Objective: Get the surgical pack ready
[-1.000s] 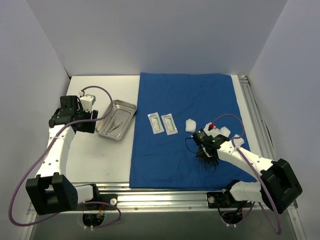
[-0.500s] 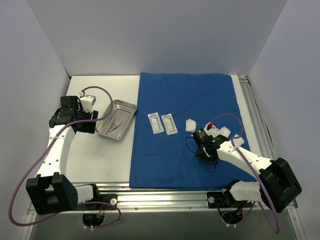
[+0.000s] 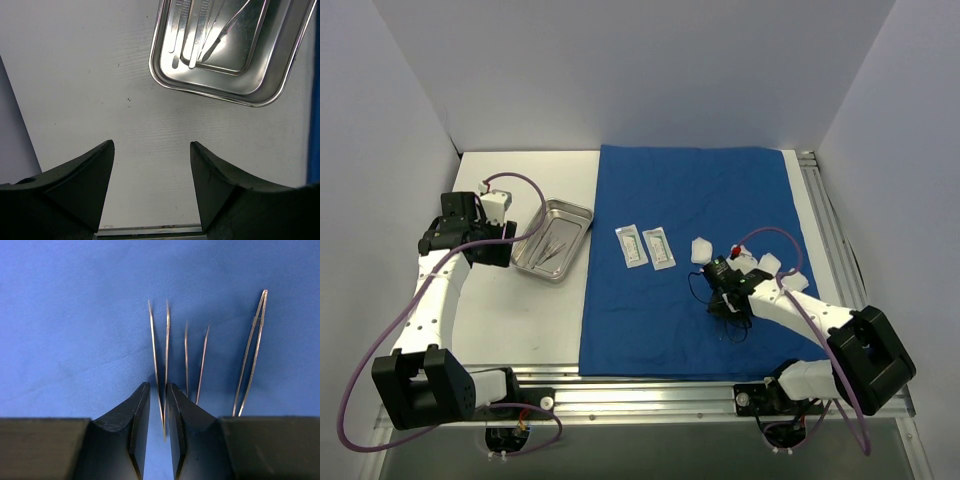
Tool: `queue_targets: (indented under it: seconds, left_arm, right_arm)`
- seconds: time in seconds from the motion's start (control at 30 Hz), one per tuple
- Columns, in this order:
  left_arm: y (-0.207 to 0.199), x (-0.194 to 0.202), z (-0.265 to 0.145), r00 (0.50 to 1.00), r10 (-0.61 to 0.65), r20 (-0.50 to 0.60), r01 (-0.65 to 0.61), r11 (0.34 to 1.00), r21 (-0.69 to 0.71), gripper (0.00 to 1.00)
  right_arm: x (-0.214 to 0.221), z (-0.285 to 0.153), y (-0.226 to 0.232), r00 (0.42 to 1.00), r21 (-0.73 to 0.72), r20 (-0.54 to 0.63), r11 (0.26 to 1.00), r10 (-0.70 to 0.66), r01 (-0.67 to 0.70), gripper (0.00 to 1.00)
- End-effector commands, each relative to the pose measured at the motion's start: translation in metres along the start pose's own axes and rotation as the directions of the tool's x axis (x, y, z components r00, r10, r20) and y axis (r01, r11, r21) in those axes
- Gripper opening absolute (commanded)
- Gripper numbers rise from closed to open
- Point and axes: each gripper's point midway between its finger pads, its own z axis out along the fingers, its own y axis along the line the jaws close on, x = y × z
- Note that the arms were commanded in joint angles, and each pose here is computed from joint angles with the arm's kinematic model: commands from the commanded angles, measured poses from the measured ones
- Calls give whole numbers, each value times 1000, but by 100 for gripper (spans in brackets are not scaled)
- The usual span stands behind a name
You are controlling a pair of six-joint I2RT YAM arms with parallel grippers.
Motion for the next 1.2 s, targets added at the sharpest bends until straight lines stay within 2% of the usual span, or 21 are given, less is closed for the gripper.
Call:
queue_targets:
  seconds: [0.0, 0.23, 0.37, 0.6, 0.8, 0.93, 1.03, 1.07, 1.13, 1.17]
  left_arm:
    - [0, -4, -2, 1000, 5, 23, -5, 1000, 11, 71]
    - [0, -4, -2, 1000, 5, 24, -5, 1000, 14, 71]
    - [0, -5, -2, 1000, 6, 23, -7, 1000, 12, 71]
    - [0, -5, -1, 1000, 6, 20, -6, 1000, 13, 71]
    - [1, -6, -1, 1000, 3, 20, -3, 1000, 7, 71]
    - [4, -6, -2, 1000, -3, 20, 3, 1000, -7, 71]
    - [5, -6, -4, 1000, -5, 24, 6, 1000, -18, 71]
    - [6, -6, -4, 1000, -4, 22, 5, 1000, -24, 71]
    - [8, -5, -6, 1000, -7, 22, 7, 999, -35, 71]
    - [9, -3, -6, 1000, -7, 18, 8, 999, -45, 71]
  right_arm:
    - [7, 6, -12, 1000, 39, -20, 999, -12, 13, 17]
    - [8, 7, -18, 1000, 46, -17, 999, -9, 10, 14]
    - [4, 5, -17, 1000, 43, -5, 999, -11, 11, 0]
    - [-16, -16, 0, 999, 6, 39, 1000, -30, 30, 0]
    - [-68, -76, 87, 982, -171, 188, 984, -20, 53, 0]
    - [-78, -115, 183, 965, -343, 262, 931, -31, 123, 0]
    - [-87, -125, 257, 956, -449, 294, 881, -14, 151, 0]
    - [-75, -108, 277, 958, -440, 284, 881, -46, 173, 0]
    - [-83, -127, 327, 958, -550, 287, 819, 1, 164, 0]
    - [-71, -107, 345, 964, -548, 266, 819, -22, 170, 0]
